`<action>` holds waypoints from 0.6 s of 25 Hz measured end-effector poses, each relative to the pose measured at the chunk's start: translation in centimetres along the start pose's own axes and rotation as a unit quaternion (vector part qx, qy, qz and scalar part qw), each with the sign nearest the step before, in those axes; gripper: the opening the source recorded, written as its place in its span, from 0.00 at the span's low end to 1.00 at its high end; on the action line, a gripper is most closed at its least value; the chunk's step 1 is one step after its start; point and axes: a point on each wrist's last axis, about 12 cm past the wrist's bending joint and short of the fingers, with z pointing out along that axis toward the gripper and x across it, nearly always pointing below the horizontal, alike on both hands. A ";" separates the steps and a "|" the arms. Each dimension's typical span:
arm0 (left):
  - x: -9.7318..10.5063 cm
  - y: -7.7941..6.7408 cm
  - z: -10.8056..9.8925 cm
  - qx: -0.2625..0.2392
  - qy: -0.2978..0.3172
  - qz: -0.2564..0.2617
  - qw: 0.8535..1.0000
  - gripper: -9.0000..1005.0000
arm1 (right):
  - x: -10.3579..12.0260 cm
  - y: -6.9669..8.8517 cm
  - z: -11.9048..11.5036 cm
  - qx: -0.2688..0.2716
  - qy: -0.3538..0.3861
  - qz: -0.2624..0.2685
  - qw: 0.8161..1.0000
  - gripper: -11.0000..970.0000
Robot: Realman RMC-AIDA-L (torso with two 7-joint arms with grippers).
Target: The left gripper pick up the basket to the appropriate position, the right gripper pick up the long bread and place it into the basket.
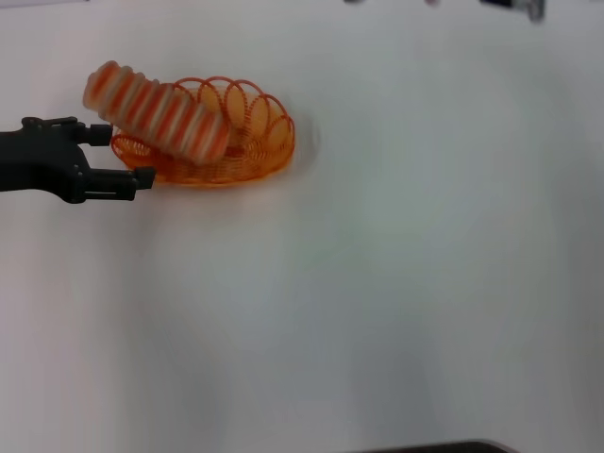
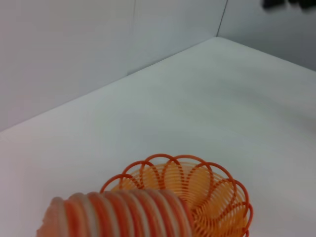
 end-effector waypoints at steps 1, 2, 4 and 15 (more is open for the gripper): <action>0.0 0.0 0.0 0.001 -0.001 0.001 1.000 0.88 | 1.1 0.4 -0.7 0.004 0.000 0.004 1.000 0.70; 0.1 -0.1 0.1 0.004 -0.003 0.002 1.000 0.88 | 2.1 0.7 -1.4 0.007 0.002 0.008 1.000 0.71; 0.2 -0.2 0.1 0.008 -0.007 0.005 1.000 0.88 | 4.5 1.6 -2.8 0.020 0.002 0.017 1.000 0.72; 0.5 -0.3 0.4 0.015 -0.026 0.003 1.000 0.88 | 12.2 6.2 -8.8 0.033 -0.039 0.074 0.996 0.97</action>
